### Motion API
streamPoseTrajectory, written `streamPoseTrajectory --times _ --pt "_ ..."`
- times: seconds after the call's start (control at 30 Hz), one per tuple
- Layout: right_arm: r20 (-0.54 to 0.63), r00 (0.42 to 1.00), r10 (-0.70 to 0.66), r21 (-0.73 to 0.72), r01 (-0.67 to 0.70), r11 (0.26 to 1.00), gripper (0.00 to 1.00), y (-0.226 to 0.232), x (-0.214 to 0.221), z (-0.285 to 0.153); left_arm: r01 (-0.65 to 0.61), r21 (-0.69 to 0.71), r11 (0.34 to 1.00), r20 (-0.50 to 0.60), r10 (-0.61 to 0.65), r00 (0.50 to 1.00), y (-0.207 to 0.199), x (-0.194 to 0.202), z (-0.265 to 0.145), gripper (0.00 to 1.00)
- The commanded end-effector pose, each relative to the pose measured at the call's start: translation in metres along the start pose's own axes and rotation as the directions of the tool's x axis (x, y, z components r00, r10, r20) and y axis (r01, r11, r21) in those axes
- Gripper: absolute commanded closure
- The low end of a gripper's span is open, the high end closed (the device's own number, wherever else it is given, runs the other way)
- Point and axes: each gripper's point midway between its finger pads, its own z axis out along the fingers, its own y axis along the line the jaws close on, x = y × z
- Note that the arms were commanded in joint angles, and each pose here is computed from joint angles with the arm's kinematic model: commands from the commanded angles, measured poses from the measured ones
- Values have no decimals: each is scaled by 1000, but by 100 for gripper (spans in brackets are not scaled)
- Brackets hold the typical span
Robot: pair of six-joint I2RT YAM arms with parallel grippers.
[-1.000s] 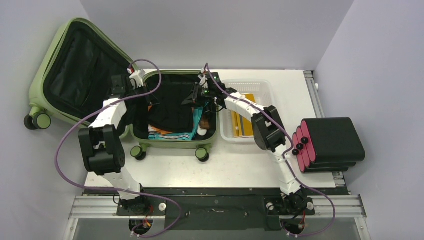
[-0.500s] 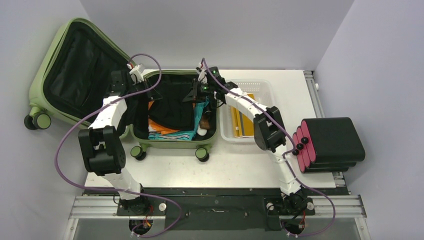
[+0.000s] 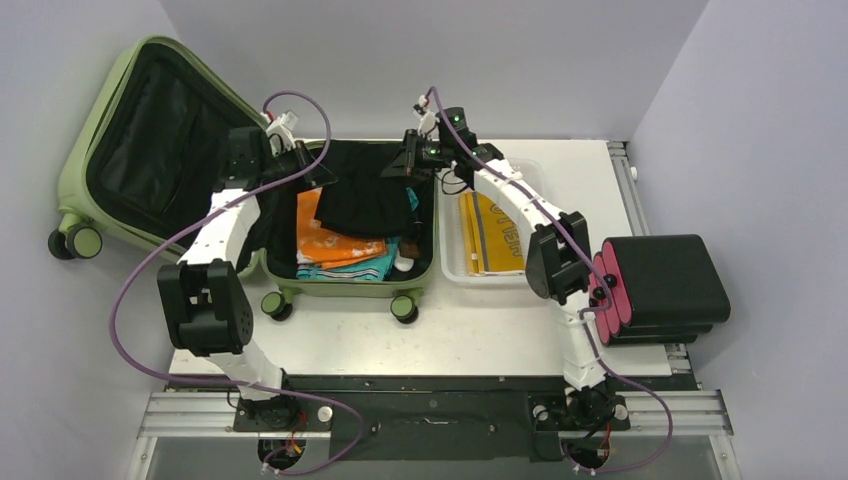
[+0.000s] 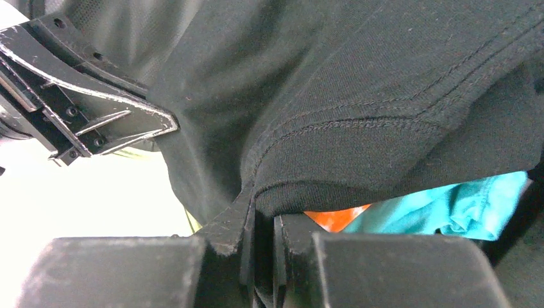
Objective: Open, take out, and arrange the luggage
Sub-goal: Pick up the clothes from the luggage, then place the clothes in the bin.
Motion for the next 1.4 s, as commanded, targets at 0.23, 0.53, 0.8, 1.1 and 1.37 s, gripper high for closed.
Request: streamPoseTrajectory --times 0.23,0.53,0.8,1.1,1.37 --pt "144 973 -181 33 178 983 100 33 -63 -100 -122 218 968 140 93 986 -112 -43 11 100" --pt "114 976 -185 204 159 966 100 -30 -55 -164 -68 326 943 42 57 997 -171 -22 63 100" --pt "93 982 -162 336 122 934 100 -82 -42 -220 -69 368 927 -68 101 993 -211 21 110 100" --pt "37 991 -126 430 98 897 100 -132 -26 -254 -63 398 915 -178 145 973 -240 75 160 100" --pt "-33 996 -79 486 85 870 100 -177 -4 -264 -40 377 925 -279 155 948 -231 128 192 100"
